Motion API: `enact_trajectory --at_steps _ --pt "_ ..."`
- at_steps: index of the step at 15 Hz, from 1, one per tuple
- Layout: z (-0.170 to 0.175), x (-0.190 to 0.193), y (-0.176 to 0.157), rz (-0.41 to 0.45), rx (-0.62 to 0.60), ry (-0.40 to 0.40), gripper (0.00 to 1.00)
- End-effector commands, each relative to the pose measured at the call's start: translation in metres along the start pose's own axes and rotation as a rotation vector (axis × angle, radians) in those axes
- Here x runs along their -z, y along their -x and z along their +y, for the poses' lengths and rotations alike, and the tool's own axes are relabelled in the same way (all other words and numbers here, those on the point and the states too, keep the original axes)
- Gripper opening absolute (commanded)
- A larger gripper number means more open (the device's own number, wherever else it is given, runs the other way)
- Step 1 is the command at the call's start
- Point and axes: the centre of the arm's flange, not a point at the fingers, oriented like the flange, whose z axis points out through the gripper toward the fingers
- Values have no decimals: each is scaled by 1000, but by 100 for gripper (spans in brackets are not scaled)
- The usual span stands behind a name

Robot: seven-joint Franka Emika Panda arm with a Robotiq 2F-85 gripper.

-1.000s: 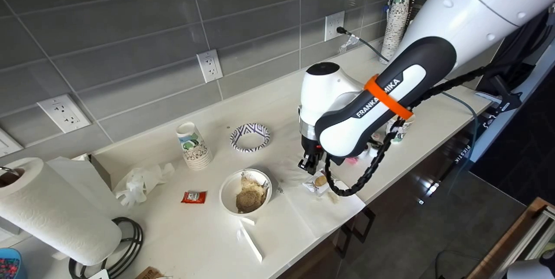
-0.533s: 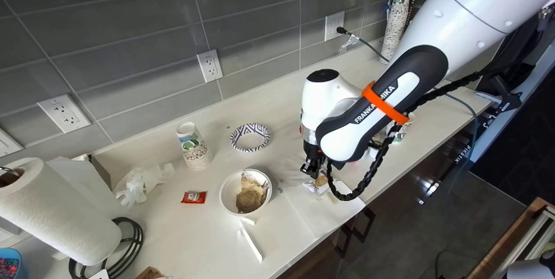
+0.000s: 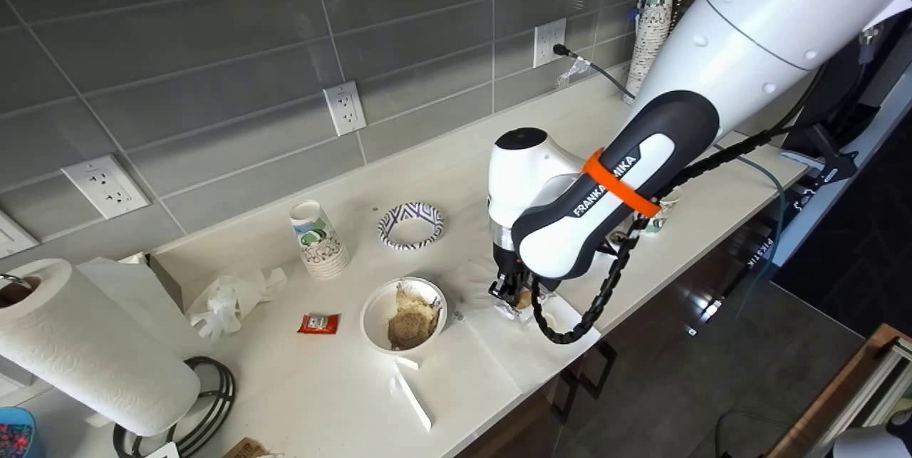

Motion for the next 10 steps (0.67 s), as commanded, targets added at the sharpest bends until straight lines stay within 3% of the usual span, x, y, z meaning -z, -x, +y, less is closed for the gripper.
enact_trajectory --at_steps 1,10 --pt "-11 -12 0 33 -30 11 0" --pt "-4 -35 -2 28 -68 9 0"
